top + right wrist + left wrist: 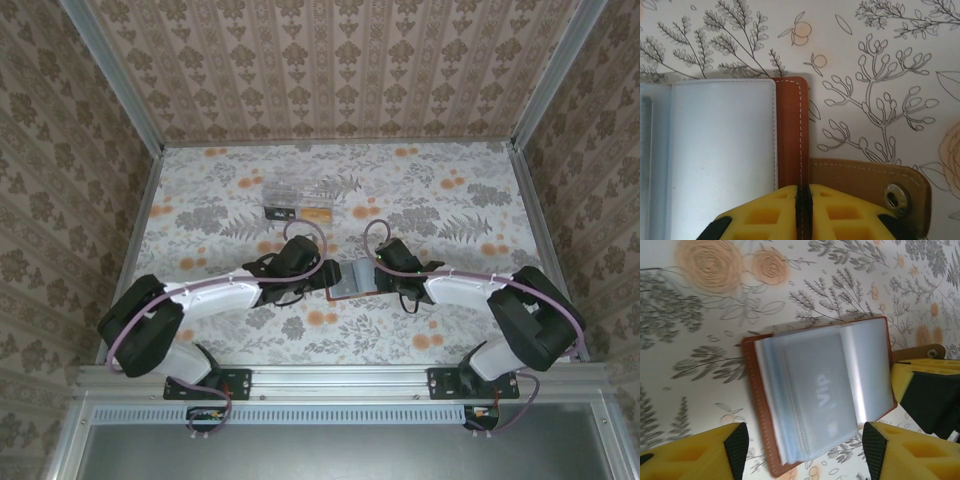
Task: Take the credit cards out of the card holder
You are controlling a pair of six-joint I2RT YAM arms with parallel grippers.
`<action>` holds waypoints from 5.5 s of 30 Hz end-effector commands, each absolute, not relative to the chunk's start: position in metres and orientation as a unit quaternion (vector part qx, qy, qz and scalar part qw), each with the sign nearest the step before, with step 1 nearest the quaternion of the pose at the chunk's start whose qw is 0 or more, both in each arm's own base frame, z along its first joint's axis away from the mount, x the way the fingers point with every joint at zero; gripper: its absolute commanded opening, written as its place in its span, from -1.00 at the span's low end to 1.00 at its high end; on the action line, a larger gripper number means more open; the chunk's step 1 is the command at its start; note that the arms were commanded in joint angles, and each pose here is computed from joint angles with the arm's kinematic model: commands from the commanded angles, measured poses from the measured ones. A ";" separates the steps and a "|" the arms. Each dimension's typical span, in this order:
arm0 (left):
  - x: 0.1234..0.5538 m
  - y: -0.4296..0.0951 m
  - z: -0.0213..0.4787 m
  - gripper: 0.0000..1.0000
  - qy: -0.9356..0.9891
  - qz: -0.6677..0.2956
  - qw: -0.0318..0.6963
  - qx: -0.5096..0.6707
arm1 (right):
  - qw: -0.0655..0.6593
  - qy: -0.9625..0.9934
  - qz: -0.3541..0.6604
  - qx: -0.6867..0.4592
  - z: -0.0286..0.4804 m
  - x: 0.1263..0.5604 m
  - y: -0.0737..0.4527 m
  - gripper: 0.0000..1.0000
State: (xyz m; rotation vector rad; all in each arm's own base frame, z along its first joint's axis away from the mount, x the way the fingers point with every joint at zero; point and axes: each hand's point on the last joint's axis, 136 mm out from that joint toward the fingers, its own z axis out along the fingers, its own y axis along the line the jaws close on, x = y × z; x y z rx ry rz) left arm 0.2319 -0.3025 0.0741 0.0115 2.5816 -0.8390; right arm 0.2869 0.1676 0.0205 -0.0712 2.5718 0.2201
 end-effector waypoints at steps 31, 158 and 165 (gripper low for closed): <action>0.234 -0.356 0.060 0.32 0.912 -0.376 0.164 0.017 | 0.236 0.962 0.139 -0.005 0.001 0.275 0.185 -0.68; 0.188 -0.122 0.209 1.00 0.847 -0.289 0.435 -0.099 | 0.330 0.869 0.257 -0.263 0.201 0.352 0.303 -1.00; 0.165 -0.090 0.212 1.00 0.831 -0.295 0.456 -0.115 | 0.359 0.827 0.217 -0.373 0.203 0.383 0.358 -1.00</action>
